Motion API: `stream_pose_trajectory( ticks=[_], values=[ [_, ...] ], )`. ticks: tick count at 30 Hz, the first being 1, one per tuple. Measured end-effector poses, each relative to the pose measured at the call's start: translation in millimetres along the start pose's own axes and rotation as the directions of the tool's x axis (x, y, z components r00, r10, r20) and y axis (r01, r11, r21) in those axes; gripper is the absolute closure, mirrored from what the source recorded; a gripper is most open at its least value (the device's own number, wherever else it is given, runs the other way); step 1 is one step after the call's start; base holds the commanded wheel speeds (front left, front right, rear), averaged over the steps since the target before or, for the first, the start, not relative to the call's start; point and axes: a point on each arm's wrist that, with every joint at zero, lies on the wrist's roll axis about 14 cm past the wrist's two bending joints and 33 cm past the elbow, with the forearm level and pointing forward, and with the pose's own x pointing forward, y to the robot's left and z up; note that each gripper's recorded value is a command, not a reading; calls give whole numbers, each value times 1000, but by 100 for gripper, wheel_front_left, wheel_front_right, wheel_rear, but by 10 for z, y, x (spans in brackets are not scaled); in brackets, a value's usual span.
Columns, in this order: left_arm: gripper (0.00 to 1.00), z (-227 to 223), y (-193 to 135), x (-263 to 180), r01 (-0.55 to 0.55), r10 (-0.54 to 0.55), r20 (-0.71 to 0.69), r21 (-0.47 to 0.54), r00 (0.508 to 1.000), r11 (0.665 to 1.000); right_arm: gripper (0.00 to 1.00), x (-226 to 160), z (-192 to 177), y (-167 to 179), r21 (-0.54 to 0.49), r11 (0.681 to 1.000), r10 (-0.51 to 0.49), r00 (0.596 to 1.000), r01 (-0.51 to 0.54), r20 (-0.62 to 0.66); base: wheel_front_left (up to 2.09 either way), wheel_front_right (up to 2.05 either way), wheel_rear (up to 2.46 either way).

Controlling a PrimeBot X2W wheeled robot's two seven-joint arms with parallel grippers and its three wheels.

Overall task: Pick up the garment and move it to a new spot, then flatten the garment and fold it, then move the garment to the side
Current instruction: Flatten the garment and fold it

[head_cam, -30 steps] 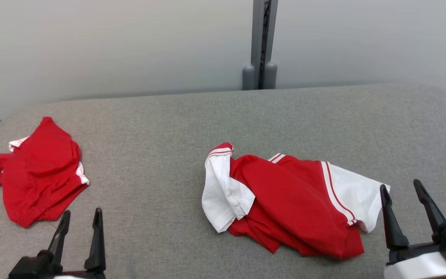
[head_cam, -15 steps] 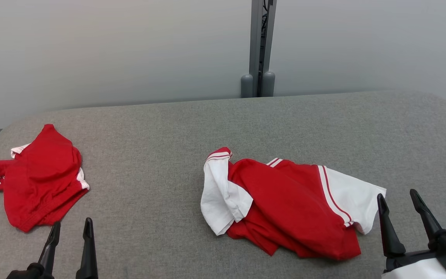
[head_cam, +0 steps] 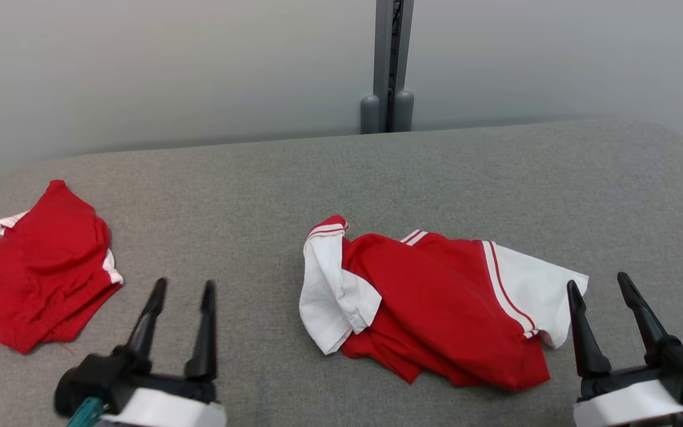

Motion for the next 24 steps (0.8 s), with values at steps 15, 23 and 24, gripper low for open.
stream_pose_trajectory(
  ticks=[15, 23, 24],
  values=[
    [0, -675, -1279, 733, 419, -421, -269, -65, 866, 906, 0, 207, -80, -98, 8, 1000, -28, 999, 28, -19, 0, 0, 0],
    [100, -1296, -1135, 652, 392, -377, -472, -72, 797, 917, 0, 166, -193, -272, -1, 997, -81, 995, 82, -57, 0, 0, 0],
    [100, -1336, -1123, 645, 387, -374, -488, -79, 789, 919, 0, 167, -194, -284, -2, 996, -85, 995, 85, -57, 0, 0, 0]
  ],
)
